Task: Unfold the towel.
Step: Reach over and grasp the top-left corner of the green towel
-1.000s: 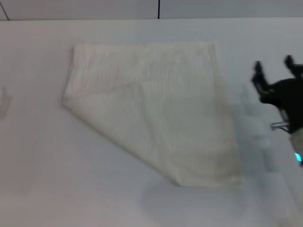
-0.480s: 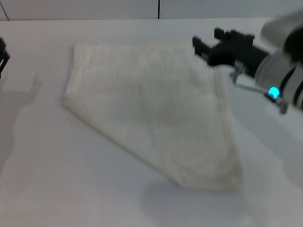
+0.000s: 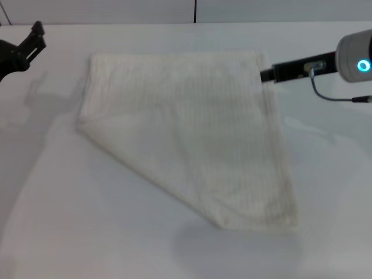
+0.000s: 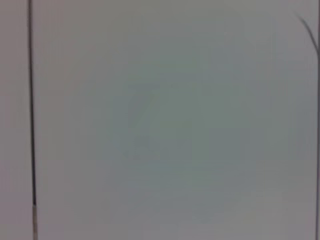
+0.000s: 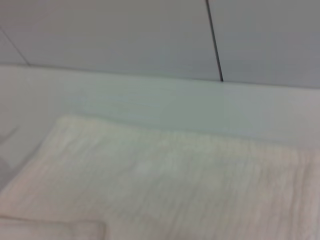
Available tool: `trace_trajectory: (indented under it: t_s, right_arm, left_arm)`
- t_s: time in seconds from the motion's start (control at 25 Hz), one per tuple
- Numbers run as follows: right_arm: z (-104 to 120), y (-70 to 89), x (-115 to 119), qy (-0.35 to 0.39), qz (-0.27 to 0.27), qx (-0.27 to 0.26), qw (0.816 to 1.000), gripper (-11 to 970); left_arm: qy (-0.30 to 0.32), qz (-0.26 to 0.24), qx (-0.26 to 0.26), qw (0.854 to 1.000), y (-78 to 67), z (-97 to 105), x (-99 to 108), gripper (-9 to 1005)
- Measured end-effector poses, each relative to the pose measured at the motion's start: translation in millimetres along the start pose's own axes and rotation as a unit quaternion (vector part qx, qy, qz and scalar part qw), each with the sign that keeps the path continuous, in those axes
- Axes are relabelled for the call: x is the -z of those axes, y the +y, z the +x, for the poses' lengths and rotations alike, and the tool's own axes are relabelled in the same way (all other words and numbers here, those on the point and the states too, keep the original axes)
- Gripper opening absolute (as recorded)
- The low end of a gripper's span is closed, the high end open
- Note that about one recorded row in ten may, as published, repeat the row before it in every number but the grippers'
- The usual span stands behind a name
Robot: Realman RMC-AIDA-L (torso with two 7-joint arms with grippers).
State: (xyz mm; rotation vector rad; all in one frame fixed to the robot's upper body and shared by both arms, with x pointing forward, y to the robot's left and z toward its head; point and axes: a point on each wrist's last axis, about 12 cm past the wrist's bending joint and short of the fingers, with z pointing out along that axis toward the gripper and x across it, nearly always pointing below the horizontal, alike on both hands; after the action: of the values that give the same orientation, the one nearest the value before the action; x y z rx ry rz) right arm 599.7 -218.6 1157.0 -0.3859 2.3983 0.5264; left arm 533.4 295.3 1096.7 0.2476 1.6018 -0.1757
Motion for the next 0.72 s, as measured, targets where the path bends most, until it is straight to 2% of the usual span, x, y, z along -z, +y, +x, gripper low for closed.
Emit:
trace_trajectory:
  t_s: [0.04, 0.32, 0.52, 0.72]
  right_arm:
    - [-1.3, -0.9, -5.9, 0.008, -0.001, 0.011, 1.0, 244]
    - [-3.5, 1.8, -5.8, -0.001, -0.006, 0.057, 0.998, -3]
    - [-5.9, 0.0, -4.3, -0.015, -0.003, 0.078, 0.997, -2]
    - [-7.2, -5.8, -7.7, -0.025, 0.004, 0.058, 0.998, -1]
  left_arm:
    - [0.011, 0.002, 0.0, 1.0, -3.6, -4.4, -3.1, 825]
    - [0.038, 0.009, -0.007, 0.999, -12.4, -13.4, -11.4, 821]
    - [0.065, 0.017, -0.02, 0.998, -15.6, -22.7, -20.6, 818]
    - [0.118, 0.027, -0.056, 0.991, -17.9, -38.6, -32.6, 816]
